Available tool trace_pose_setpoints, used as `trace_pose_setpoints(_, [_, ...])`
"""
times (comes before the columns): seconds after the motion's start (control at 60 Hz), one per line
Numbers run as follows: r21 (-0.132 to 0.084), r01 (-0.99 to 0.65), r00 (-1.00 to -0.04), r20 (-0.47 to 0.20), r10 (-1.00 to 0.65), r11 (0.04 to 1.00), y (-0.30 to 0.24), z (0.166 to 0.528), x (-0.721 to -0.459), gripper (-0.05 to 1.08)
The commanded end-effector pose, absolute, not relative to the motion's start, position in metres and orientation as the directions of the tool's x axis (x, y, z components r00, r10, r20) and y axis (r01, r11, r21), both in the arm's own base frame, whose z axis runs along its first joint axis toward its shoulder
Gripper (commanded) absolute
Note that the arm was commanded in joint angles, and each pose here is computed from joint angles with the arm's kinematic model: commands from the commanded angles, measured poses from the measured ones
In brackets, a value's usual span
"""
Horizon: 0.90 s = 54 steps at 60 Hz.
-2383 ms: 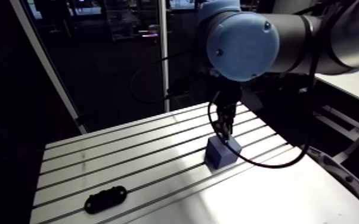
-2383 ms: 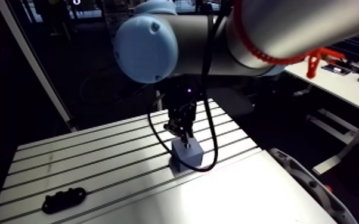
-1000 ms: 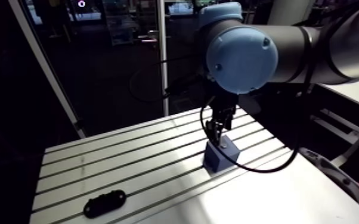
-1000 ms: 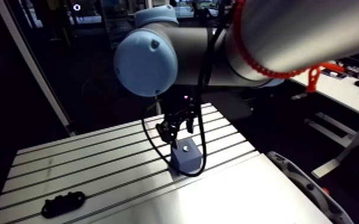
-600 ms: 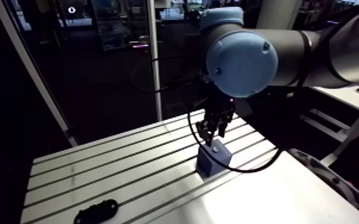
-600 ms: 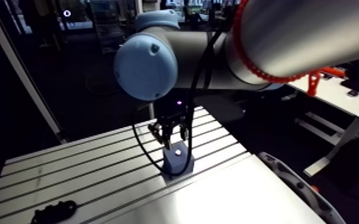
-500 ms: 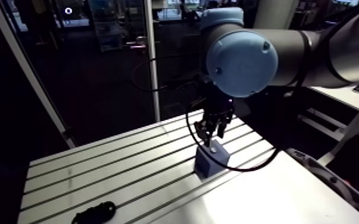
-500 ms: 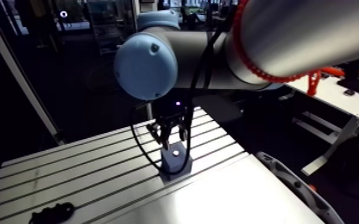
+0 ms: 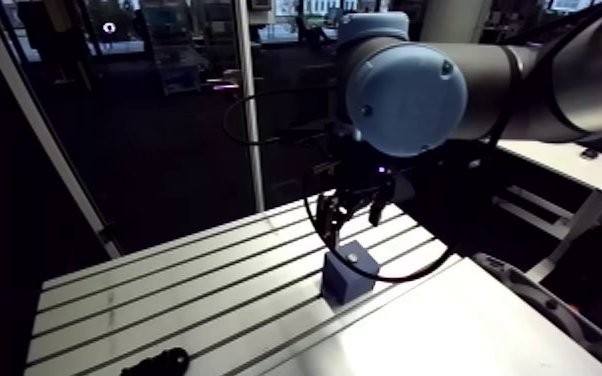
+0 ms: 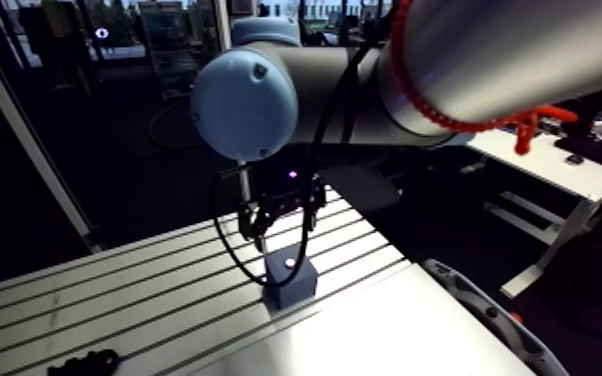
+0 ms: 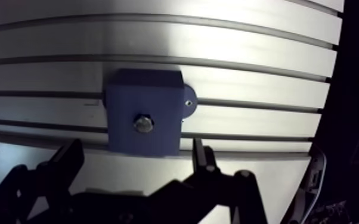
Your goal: Pick up the M10 bolt and insert it into the hex recess until seated.
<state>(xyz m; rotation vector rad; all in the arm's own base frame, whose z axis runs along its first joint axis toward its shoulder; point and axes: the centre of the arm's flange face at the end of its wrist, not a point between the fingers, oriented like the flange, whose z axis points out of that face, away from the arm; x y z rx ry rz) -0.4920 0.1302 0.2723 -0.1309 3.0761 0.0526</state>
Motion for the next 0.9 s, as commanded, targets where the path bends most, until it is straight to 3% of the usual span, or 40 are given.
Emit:
trace_pose_setpoints(0.017, [0.036,-0.083,-0.994,-0.070,-0.080,0.996,0.133,0.270,-0.493,0.09])
trace_pose_setpoints(0.183, [0.055,-0.091,-0.992,-0.095,-0.085,0.994,0.134,0.265,-0.490,0.17])
trace_pose_setpoints(0.567, [0.029,-0.224,-0.970,-0.108,-0.220,0.974,0.139,0.260,-0.492,0.21])
trace_pose_setpoints(0.9, [0.019,-0.232,-0.966,-0.123,-0.228,0.972,0.144,0.249,-0.494,0.33])
